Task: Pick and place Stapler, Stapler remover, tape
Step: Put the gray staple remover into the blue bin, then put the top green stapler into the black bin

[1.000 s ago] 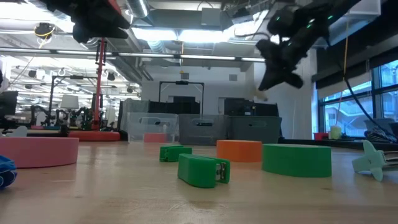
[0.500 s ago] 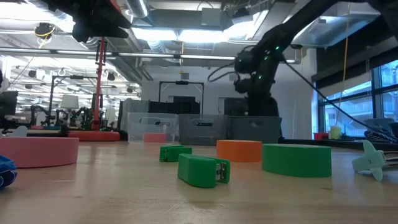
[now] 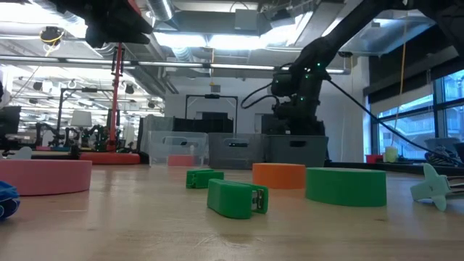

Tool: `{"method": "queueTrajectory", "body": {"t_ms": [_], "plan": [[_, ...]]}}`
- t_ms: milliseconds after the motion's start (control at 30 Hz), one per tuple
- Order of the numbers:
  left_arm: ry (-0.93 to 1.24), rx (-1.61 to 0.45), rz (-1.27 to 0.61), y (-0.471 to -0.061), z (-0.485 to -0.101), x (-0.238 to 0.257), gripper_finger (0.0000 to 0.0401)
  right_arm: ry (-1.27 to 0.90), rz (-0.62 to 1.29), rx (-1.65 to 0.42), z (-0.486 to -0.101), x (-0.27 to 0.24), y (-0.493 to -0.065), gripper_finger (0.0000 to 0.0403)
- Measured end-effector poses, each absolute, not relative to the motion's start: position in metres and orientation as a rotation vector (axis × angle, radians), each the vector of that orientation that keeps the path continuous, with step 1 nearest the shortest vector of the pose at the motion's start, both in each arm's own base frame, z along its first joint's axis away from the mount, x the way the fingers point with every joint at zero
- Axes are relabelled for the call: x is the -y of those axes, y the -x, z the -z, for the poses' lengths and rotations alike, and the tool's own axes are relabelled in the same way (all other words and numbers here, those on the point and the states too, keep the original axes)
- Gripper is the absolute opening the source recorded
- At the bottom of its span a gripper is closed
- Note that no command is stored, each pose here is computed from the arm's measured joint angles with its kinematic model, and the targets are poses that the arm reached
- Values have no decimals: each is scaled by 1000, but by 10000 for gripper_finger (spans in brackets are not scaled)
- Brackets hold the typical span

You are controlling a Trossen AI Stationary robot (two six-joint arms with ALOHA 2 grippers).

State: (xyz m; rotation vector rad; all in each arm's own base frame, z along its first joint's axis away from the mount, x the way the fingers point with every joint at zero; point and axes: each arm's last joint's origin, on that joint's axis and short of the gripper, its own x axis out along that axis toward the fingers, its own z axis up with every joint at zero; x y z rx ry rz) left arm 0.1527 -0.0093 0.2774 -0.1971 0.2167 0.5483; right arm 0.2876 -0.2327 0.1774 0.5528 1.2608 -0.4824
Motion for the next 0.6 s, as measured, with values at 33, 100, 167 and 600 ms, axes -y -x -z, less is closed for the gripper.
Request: {"method": "queueTrajectory", "body": {"t_ms": [33,100,167,600], "plan": [[200,-216,-549,-153,-277,9,164,-558,486,-1259,-178,233,-287,50],[199,-216,-548,-153,-277,9,164,-558,492,-1248,-182,232,-287,67],[199,-216,-548,-153,-277,9,164,-557,503,-1227,-188,231,-286,82],[312,-212,-483,-154,-277,11,164,-448,566,-1002,-300,164,-253,93]]}}
